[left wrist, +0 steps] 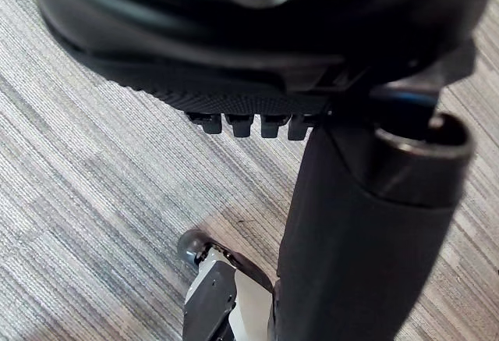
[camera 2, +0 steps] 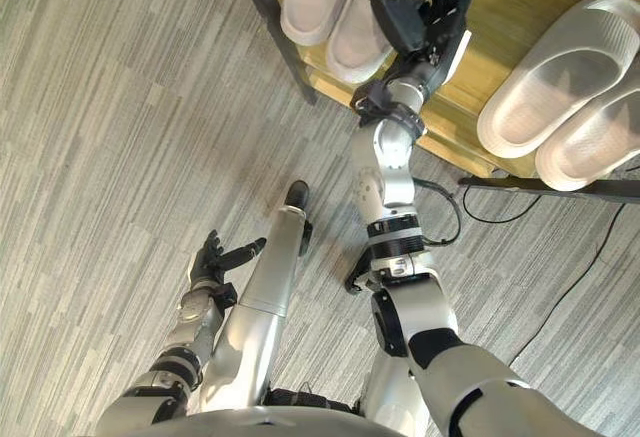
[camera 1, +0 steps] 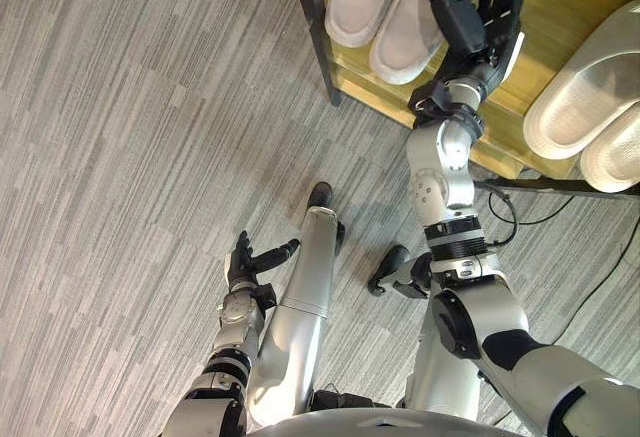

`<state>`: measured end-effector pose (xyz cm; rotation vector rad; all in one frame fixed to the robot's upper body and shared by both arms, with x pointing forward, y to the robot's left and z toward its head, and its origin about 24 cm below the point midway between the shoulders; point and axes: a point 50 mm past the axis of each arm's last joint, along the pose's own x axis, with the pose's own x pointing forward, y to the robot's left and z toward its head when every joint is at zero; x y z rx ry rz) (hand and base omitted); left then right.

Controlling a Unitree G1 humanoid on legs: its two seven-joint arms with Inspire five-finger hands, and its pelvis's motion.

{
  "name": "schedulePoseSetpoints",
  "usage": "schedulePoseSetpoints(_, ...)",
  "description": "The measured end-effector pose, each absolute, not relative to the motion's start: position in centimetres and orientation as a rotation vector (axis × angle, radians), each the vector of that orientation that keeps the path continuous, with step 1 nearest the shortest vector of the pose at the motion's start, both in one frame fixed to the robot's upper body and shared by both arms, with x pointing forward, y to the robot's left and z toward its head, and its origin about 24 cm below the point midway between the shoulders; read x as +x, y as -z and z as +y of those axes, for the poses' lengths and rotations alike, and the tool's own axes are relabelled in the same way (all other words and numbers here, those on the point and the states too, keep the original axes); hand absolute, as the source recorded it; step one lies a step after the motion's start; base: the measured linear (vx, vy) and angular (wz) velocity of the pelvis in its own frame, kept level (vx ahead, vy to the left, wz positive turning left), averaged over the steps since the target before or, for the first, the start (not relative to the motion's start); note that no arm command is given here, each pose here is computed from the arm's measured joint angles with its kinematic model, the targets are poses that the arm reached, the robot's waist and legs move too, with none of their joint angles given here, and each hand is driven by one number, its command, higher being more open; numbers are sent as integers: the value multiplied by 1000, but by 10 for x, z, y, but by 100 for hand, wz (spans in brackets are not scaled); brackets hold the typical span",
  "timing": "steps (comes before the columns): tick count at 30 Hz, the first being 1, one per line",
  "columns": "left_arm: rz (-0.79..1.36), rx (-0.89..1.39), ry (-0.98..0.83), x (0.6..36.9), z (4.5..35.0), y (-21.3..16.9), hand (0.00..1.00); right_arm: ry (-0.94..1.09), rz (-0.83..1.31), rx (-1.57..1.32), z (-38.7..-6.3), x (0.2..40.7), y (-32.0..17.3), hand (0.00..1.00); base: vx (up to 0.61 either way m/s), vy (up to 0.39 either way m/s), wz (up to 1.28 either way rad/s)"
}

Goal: Organize the slippers on the shoe rack

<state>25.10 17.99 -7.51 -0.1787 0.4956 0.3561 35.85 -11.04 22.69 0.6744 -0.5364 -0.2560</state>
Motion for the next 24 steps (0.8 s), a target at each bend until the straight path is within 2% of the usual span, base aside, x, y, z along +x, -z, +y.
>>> schedulePoseSetpoints(13,513,-185,-381,249,178,78,100,227,-450,680,-103,356,-201,100,33,49,-1)
schedulePoseSetpoints(24,523,-223,-419,244,180,81,100,226,-377,471,-106,339,-161,100,4,75,-1)
